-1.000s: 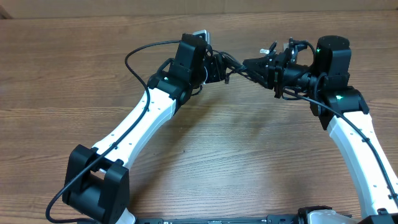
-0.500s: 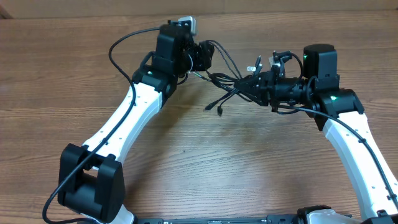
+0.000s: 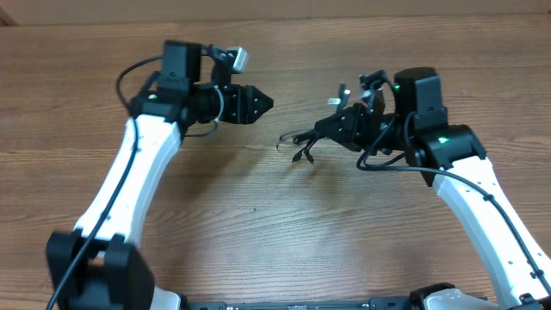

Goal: Untangle cables

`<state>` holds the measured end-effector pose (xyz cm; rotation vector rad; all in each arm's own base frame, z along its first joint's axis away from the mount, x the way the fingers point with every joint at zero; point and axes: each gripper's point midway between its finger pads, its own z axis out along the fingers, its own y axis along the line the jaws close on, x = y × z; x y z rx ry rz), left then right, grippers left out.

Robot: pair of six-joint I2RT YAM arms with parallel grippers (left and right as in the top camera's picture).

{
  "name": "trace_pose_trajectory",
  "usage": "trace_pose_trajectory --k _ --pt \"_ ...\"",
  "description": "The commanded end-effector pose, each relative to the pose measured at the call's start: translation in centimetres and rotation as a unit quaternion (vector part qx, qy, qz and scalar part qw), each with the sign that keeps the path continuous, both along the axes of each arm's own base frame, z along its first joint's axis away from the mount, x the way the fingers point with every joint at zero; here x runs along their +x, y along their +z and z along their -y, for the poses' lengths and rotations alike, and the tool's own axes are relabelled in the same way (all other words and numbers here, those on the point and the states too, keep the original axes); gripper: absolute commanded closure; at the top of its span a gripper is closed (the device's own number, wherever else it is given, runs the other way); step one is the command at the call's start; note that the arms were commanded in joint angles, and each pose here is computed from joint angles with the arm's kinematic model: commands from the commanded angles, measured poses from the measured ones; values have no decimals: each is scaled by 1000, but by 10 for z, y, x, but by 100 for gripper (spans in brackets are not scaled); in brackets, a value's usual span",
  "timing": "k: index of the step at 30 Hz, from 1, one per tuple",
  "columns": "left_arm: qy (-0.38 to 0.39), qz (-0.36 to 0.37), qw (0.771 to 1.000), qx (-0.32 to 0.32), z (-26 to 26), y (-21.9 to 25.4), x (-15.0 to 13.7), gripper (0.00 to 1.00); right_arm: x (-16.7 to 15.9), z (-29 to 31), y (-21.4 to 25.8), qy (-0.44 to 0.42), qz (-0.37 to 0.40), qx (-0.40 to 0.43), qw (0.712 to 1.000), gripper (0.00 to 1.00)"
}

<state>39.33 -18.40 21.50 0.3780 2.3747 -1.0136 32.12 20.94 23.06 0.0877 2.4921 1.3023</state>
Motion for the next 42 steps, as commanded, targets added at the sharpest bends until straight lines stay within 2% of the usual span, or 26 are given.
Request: trace_pose_trajectory --k 1,8,13,17,23,29,35,42 --pt "-39 64 997 -4 -4 40 -24 32 -5 -13 19 46 78 -19 996 96" --pt "-63 85 993 57 -18 56 -48 27 -18 -27 25 96 109 -21 989 96" --pt "-77 86 991 66 -19 67 -56 21 -29 -22 39 132 131 -51 981 96" --pt "-91 67 991 69 -12 57 -61 21 -34 -18 44 144 138 -69 977 96" --pt "-171 52 981 81 25 25 -69 24 -35 -21 42 158 141 -63 975 95" --pt "-268 75 960 40 57 10 -78 29 -39 -24 47 170 137 -40 975 94" --pt "-321 83 943 -20 72 2 -83 32 -41 -23 52 176 134 -18 975 94" --pt "-325 68 943 -39 73 -7 -79 34 -41 -22 53 174 132 -15 976 93"
